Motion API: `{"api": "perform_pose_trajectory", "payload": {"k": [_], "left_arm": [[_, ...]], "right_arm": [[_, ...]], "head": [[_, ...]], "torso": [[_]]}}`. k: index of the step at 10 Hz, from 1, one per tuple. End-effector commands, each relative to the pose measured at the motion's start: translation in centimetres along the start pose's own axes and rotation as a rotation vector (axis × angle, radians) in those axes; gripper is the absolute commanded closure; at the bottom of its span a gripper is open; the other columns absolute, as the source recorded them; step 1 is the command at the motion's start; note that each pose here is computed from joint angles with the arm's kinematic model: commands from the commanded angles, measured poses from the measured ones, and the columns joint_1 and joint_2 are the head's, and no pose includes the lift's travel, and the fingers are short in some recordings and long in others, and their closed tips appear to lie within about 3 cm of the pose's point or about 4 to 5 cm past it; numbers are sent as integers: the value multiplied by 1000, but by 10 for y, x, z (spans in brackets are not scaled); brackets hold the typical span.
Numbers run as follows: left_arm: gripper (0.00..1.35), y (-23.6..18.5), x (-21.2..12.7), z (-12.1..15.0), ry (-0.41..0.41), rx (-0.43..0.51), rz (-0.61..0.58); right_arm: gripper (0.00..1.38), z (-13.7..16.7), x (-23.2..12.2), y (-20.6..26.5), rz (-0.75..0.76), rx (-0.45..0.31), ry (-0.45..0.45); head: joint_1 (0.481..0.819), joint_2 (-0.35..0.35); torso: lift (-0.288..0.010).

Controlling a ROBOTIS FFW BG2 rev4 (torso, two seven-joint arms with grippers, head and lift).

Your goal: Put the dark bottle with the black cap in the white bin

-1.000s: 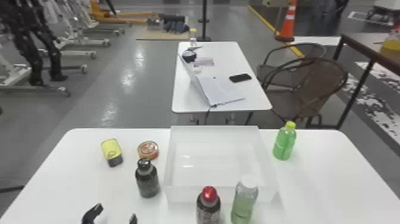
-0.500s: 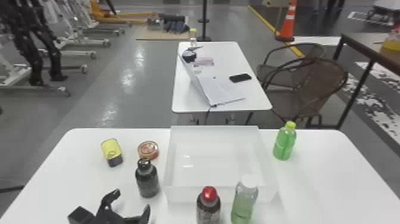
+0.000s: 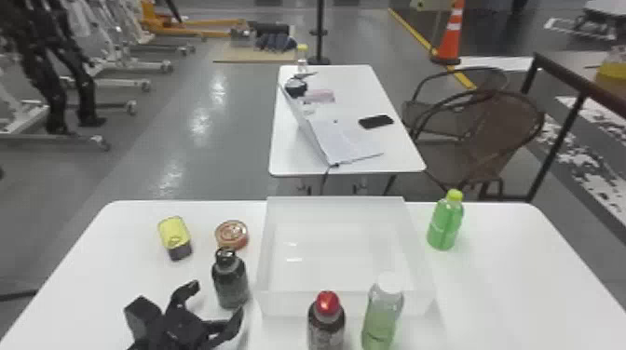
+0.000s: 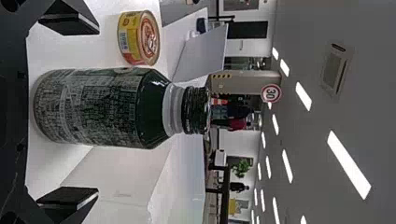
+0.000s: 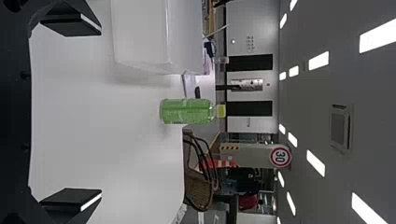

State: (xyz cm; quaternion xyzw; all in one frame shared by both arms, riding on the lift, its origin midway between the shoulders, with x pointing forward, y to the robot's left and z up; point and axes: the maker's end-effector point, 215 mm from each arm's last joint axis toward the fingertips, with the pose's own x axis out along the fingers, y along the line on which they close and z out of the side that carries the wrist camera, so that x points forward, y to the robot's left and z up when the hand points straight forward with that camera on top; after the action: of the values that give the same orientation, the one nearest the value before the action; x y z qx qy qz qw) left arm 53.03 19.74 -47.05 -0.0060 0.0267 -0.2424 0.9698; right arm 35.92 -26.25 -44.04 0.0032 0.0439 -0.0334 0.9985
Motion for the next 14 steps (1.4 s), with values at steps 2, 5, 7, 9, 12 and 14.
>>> {"api": "perform_pose_trajectory", "payload": {"k": [2, 5, 7, 9, 12, 14], "left_arm": [[78, -1, 15, 4, -5, -10, -12], [51, 7, 27, 6, 3, -7, -10], [39, 11, 31, 1, 16, -17, -4], [71, 18, 33, 2, 20, 1, 6], [357, 27, 31, 7, 8, 20, 27], [624, 28, 31, 7, 8, 11, 36]], "right_arm": [[78, -1, 1, 2, 1, 9, -2], [78, -1, 3, 3, 5, 13, -4], [78, -2, 4, 4, 8, 15, -5], [78, -1, 5, 8, 12, 22, -11], [78, -1, 6, 7, 12, 25, -11], [79, -1, 6, 8, 13, 25, -11]], "head": [[549, 0], [549, 0], [549, 0], [549, 0], [549, 0], [549, 0]], "torso": [[-100], [-100], [-100], [-100], [-100], [-100]]}}
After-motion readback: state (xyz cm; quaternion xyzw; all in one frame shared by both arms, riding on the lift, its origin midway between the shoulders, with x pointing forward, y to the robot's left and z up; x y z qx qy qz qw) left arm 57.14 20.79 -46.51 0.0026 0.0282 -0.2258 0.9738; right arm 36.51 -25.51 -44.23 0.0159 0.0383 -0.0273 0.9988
